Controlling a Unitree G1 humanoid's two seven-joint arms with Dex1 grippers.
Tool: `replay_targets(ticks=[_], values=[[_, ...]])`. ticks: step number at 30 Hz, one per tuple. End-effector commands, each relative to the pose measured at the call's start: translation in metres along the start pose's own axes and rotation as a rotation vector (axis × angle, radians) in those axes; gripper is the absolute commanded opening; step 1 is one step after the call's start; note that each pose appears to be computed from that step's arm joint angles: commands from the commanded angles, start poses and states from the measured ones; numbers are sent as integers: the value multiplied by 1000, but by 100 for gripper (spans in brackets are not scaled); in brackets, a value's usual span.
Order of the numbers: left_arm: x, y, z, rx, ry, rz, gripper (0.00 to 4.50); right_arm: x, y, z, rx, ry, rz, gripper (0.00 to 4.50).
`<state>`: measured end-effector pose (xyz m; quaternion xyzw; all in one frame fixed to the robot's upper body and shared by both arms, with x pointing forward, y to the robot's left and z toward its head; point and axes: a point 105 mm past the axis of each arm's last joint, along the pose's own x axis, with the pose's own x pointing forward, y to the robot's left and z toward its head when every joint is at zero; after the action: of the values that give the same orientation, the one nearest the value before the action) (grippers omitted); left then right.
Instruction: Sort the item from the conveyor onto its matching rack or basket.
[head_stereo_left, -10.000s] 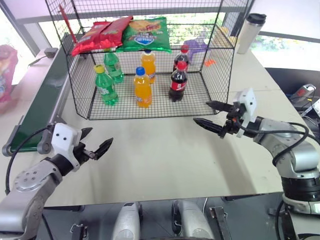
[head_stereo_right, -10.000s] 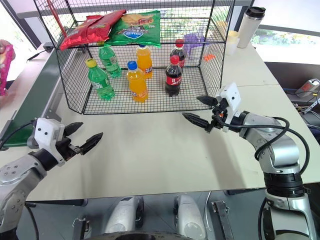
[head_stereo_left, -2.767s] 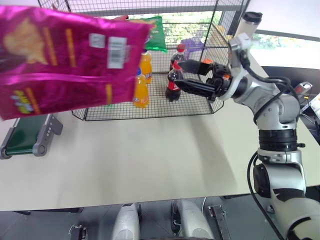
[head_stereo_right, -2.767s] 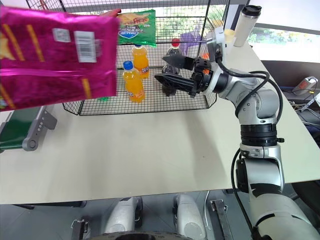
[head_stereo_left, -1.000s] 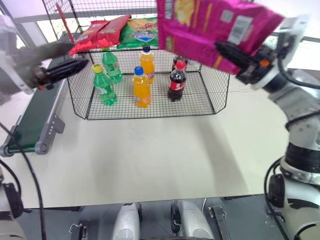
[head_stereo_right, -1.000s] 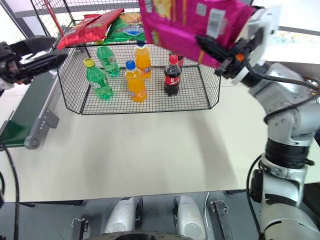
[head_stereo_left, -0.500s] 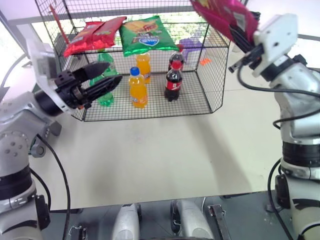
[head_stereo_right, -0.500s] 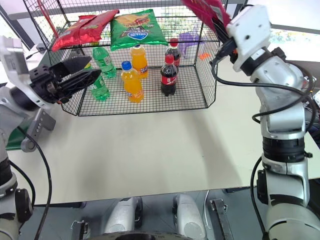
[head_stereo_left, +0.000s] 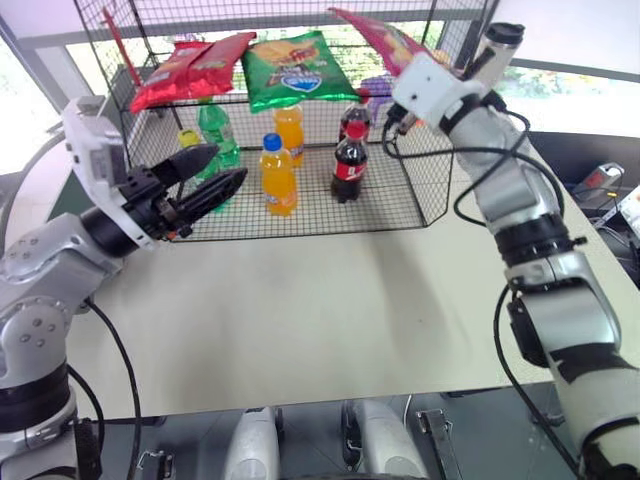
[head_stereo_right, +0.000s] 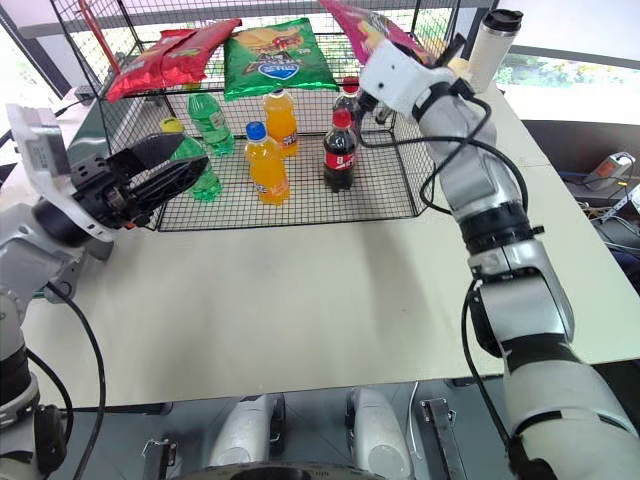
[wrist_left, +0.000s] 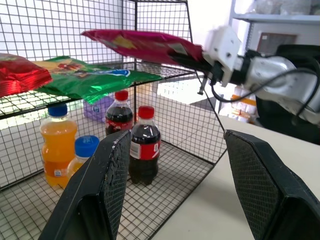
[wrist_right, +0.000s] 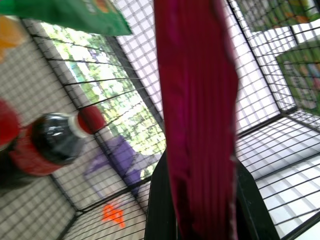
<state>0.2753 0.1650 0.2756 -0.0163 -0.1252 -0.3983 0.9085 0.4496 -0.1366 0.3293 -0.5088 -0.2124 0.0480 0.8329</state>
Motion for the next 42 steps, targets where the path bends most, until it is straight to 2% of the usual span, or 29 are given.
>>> replay_targets(ticks=[1,2,5,12,19,26,32,39,42], values=[[-1,-5,9,44,-46,8,305,10,-7,9,1,-2,-6,0],[-1,-5,9,44,-45,9,305,11,-6,9,10,-2,3,0],[-2,-4,7,45,-45,17,309,13,0,8,33,5,55,98],[-2,-4,5,38,-55,28,309,15,-6,10,47,1,136,443],[0,-1,2,35,-62,39,309,6,-13,14,135,-29,340,443],[1,0,-1,33,-65,48,309,-2,-7,10,172,-29,446,443],[-1,3,-4,26,-60,62,309,-11,-1,22,212,-95,513,443],[-3,7,-11,20,-38,88,309,-23,-10,40,247,-211,481,443],[-3,16,-11,20,-32,126,309,-38,-25,54,279,-338,405,443]])
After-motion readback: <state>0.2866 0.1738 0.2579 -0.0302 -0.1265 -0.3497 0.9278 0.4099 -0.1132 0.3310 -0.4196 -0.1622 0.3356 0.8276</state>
